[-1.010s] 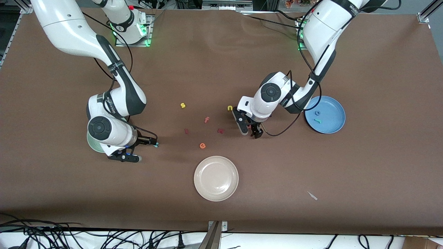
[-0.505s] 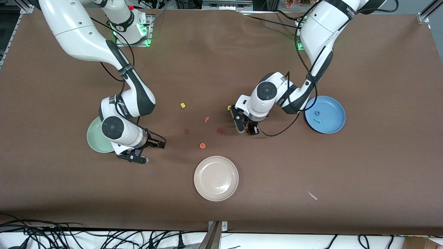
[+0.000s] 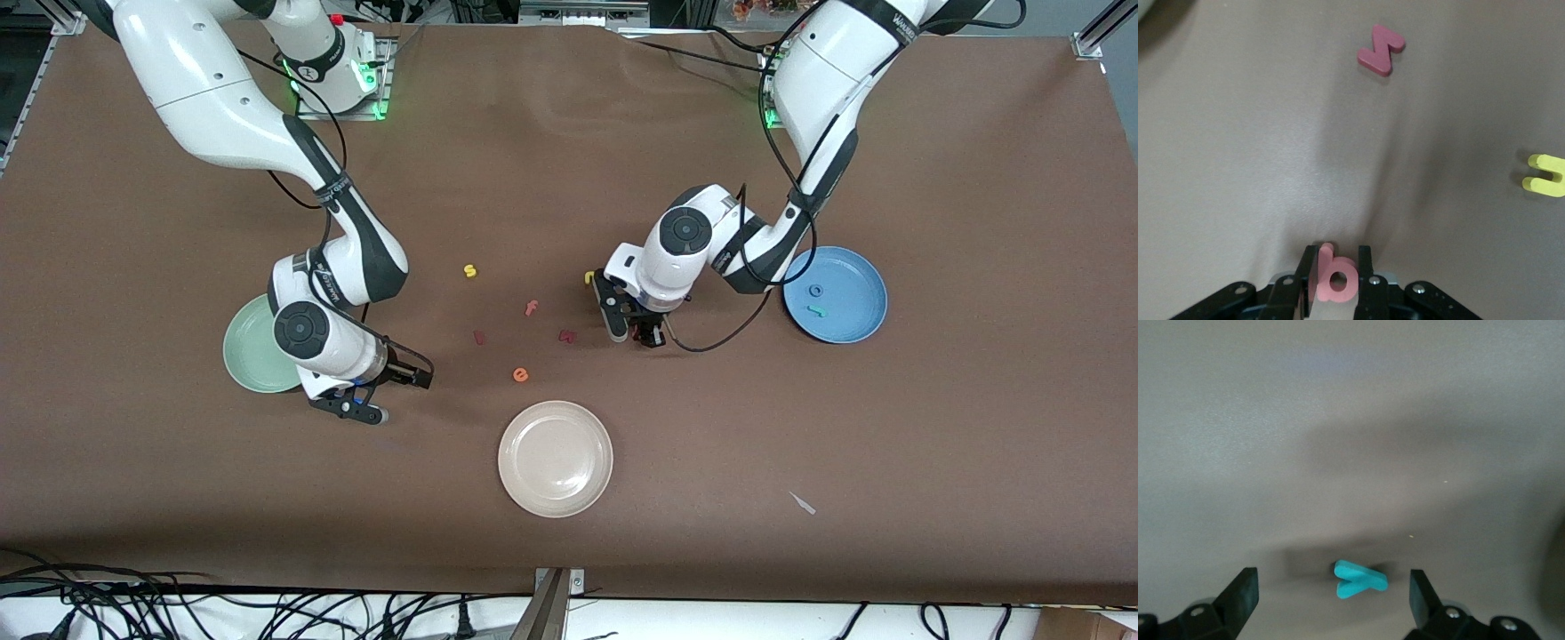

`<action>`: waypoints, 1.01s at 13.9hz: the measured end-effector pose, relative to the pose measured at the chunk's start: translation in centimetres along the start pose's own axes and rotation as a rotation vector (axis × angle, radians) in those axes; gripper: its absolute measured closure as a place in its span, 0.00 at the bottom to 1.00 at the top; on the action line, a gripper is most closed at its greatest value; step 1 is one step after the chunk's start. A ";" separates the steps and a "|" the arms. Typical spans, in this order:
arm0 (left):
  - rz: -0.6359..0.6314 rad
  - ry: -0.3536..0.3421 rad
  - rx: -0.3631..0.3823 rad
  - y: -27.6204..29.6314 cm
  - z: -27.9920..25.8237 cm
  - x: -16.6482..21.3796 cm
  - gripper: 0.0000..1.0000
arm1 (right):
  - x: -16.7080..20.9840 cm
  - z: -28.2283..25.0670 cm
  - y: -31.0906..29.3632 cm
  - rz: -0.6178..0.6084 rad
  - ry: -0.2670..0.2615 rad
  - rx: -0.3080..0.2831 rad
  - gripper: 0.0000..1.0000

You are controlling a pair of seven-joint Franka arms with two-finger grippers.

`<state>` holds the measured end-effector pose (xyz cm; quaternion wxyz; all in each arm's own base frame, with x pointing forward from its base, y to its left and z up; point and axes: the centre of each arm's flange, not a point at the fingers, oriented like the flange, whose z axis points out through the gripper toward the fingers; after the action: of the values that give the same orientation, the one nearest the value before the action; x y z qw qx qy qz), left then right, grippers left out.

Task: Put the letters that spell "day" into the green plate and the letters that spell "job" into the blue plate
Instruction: 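Carry the b to the blue plate while the right gripper grasps the teal y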

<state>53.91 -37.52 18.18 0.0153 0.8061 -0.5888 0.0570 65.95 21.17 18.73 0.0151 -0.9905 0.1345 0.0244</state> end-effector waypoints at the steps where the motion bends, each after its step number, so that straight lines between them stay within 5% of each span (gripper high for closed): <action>1: 0.003 -0.003 0.004 -0.2 -0.6 0.0 0.72 | 0.0 0.2 0.2 0.003 -0.003 -0.003 0.00; 4: 0.002 -0.061 0.007 -2.1 -3.9 -1.0 0.72 | 0.0 0.9 0.8 0.008 -0.013 -0.013 0.00; 8: -0.046 -0.232 -0.046 -5.1 -9.5 -5.4 0.72 | -0.4 1.7 1.2 0.002 -0.028 -0.023 0.03; 14: 0.031 -0.365 -0.175 -8.1 -11.3 -15.8 0.72 | -0.5 1.5 1.2 -0.017 -0.026 -0.022 0.29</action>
<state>56.05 -19.06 28.01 -0.0224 0.7895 -0.5969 -0.1411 65.12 20.20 17.25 0.0060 -0.9913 0.1255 0.0388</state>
